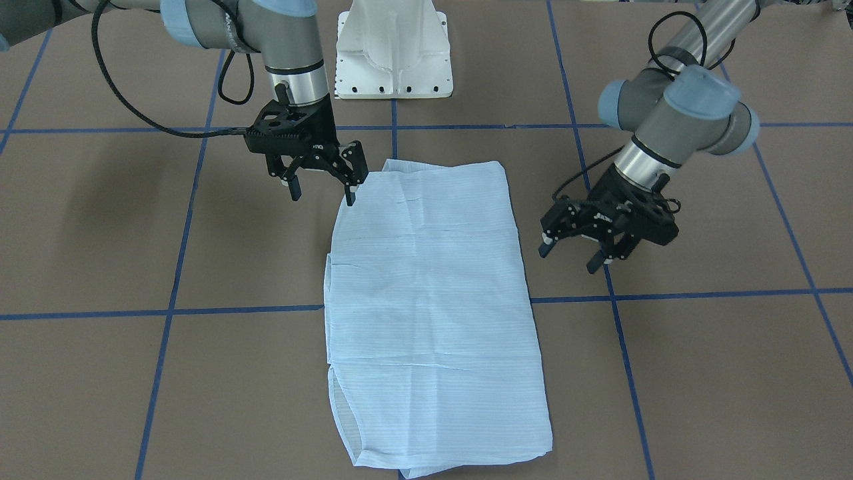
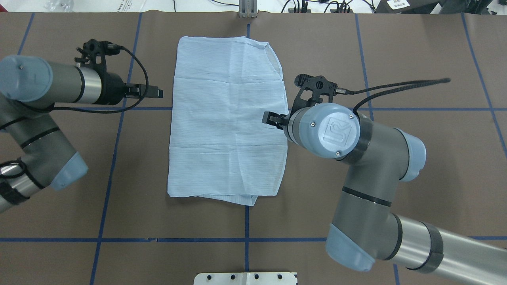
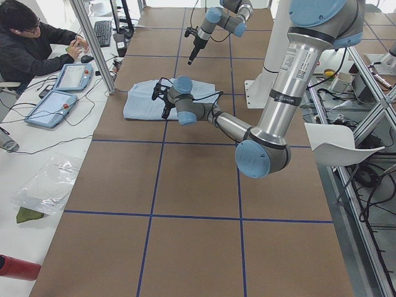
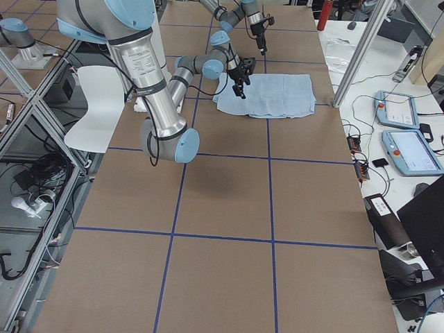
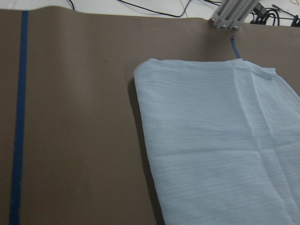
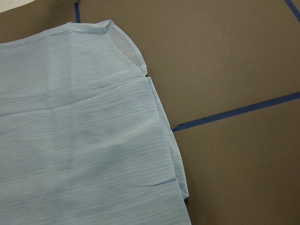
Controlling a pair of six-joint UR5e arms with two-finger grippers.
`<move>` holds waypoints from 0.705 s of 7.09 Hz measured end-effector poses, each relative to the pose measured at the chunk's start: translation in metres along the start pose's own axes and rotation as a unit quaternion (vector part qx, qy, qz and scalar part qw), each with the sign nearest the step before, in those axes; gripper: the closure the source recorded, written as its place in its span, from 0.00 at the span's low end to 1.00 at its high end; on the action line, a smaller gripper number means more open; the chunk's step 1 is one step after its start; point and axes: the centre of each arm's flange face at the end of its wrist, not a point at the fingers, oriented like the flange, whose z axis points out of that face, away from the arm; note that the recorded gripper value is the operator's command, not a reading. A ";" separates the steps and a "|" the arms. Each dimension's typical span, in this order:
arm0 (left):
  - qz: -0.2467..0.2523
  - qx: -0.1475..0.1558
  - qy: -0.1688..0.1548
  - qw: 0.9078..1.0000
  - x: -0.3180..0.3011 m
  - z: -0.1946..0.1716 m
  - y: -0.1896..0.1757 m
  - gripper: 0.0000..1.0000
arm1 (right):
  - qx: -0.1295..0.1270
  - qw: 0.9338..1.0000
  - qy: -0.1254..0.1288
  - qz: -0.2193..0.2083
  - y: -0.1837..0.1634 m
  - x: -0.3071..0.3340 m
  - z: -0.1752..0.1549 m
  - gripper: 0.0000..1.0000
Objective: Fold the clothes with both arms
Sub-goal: 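Withdraw the right gripper toward the robot while the left gripper lowers, then move both grippers to the corners of the shirt edge nearest the robot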
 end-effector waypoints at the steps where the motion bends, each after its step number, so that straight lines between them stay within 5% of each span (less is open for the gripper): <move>1: -0.024 -0.014 0.014 1.000 0.013 -0.016 0.044 0.00 | 0.004 1.000 -0.016 0.020 0.021 0.003 0.001 0.00; 3: -0.073 -0.034 0.025 0.996 0.041 -0.028 0.123 0.00 | 0.012 0.997 -0.065 0.039 0.056 0.029 0.008 0.00; 5: -0.123 -0.042 -0.006 0.992 0.060 -0.010 0.177 0.11 | 0.017 0.996 -0.079 0.048 0.068 0.039 0.011 0.00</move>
